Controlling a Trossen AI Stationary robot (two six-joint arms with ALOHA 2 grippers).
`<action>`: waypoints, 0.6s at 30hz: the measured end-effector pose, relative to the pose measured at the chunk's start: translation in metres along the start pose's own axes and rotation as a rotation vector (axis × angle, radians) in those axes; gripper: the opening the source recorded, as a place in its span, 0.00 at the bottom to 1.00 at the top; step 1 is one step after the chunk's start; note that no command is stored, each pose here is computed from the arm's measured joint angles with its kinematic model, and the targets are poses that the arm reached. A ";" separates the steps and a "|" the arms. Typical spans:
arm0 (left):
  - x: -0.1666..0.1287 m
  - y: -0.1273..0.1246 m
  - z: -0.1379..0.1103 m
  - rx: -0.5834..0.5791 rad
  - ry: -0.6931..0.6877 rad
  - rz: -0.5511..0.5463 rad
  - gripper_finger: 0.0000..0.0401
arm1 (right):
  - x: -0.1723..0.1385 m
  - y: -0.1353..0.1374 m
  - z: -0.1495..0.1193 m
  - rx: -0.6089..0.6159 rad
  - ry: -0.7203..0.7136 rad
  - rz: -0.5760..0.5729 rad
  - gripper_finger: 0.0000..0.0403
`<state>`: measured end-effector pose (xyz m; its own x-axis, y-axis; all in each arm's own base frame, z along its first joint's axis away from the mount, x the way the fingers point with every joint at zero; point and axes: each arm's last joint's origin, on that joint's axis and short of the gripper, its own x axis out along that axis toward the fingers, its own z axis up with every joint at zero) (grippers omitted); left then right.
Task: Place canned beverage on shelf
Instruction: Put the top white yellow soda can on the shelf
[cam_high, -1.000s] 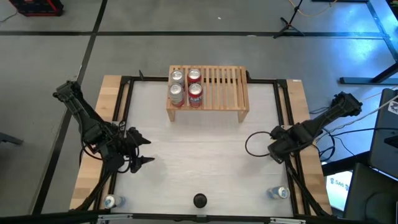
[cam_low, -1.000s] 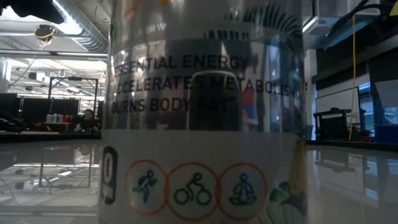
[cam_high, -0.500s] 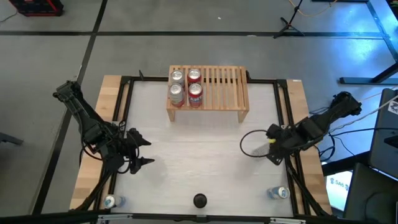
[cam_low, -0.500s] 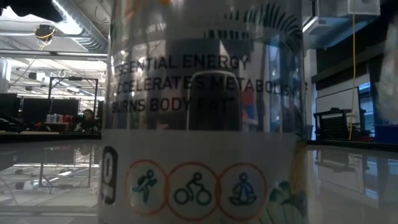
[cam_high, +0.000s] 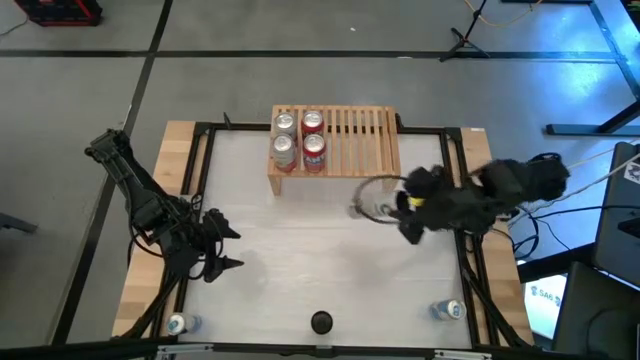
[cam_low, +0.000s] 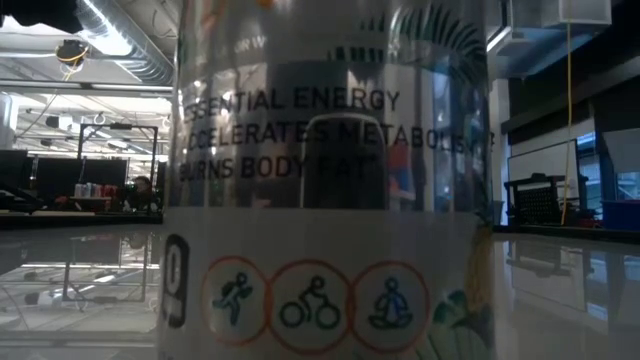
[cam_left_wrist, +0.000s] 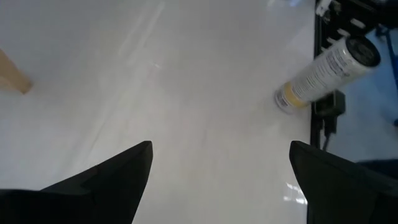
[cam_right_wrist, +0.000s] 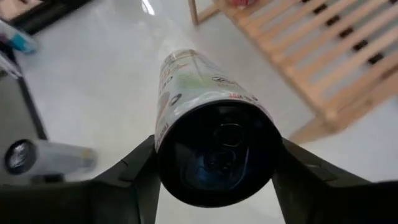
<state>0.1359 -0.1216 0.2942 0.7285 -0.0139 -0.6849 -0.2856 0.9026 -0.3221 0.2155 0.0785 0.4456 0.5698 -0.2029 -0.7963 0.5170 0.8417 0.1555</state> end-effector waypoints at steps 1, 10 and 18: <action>0.000 0.000 0.000 0.001 0.009 -0.005 0.92 | 0.004 0.000 0.009 -0.023 0.009 -0.013 0.55; -0.004 0.003 0.002 -0.008 -0.022 -0.005 0.92 | 0.022 -0.039 0.096 -0.149 -0.003 -0.020 0.55; -0.004 0.004 0.004 -0.010 -0.074 0.024 0.92 | 0.047 -0.082 0.129 -0.282 0.031 -0.092 0.55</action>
<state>0.1343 -0.1165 0.2984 0.7655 0.0396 -0.6422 -0.3093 0.8979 -0.3133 0.2823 -0.0640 0.4708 0.5065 -0.2728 -0.8179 0.3653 0.9272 -0.0830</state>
